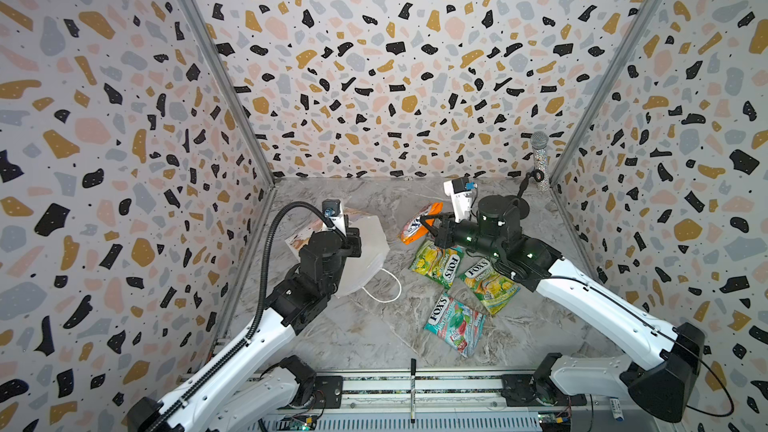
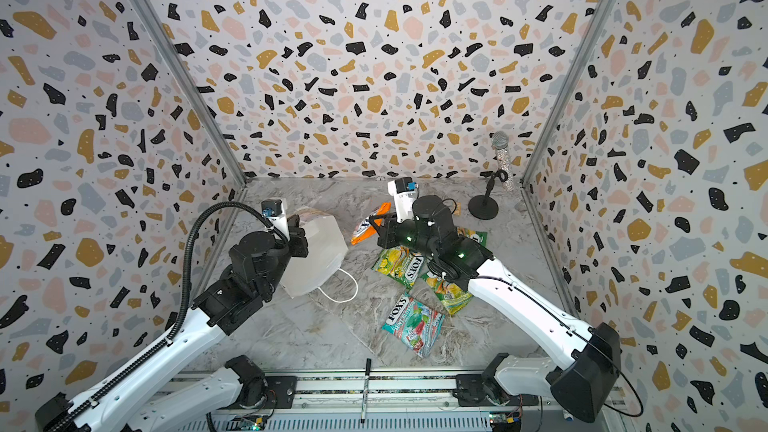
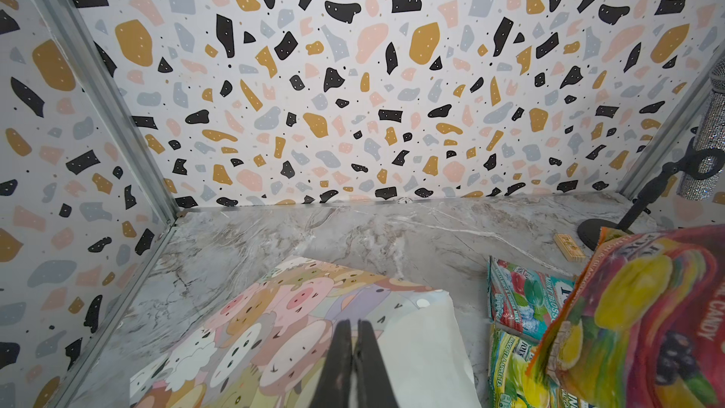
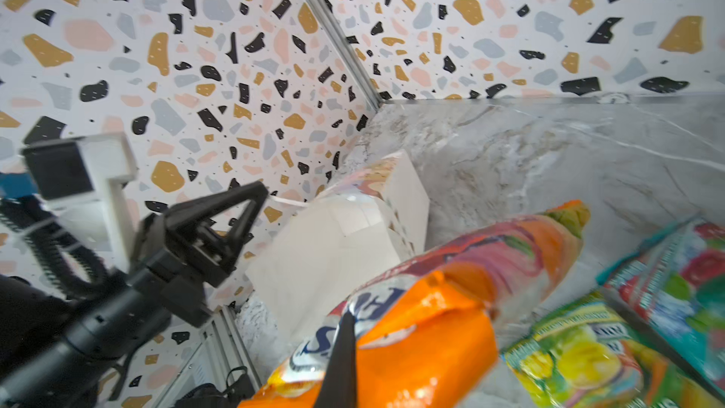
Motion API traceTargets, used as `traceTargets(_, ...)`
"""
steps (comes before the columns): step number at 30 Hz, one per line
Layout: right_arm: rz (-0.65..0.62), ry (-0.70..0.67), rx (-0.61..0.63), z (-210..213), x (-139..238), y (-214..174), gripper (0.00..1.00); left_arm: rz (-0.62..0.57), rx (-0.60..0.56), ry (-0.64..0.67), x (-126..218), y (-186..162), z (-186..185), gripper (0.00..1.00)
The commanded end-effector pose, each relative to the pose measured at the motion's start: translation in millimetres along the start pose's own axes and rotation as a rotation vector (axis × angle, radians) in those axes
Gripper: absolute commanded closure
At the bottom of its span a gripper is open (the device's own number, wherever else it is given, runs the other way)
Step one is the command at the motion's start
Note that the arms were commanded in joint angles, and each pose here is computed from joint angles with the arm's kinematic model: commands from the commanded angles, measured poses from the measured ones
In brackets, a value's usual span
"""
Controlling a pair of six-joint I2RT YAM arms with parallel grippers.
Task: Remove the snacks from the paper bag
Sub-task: 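Pull the orange Fruits packet up out of the bag with the right gripper, then carry the orange packet nearer the robot and lower it onto the table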
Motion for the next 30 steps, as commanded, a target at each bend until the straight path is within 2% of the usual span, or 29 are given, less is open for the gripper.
traceTargets(1, 0.051, 0.042, 0.027, -5.8, 13.7, -16.5, 1.0, -0.052, 0.012, 0.01, 3.9, 6.9, 2.0, 1.0)
traceTargets(10, 0.191, 0.101, -0.015, -17.6, 13.7, -83.0, 1.0, -0.079, 0.026, 0.022, 8.5, 9.7, 5.4, 1.0)
traceTargets(15, 0.234, 0.207, -0.054, -15.1, 2.2, -106.4, 1.0, -0.08, 0.026, 0.019, 8.8, 9.4, 5.3, 1.0)
traceTargets(30, 0.226, 0.415, -0.099, 3.0, -61.1, -128.1, 1.0, -0.092, 0.03, 0.03, 10.0, 10.3, 7.0, 1.0)
Point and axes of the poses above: each gripper's point midway between its finger pads, its own x axis back along the fingers, its own z axis along the line the jaws close on, y = z × x, the point moved 9 cm from there along x, back along the fingers, and after that the axes turned 15 degrees about x, right-handed, at the moved point
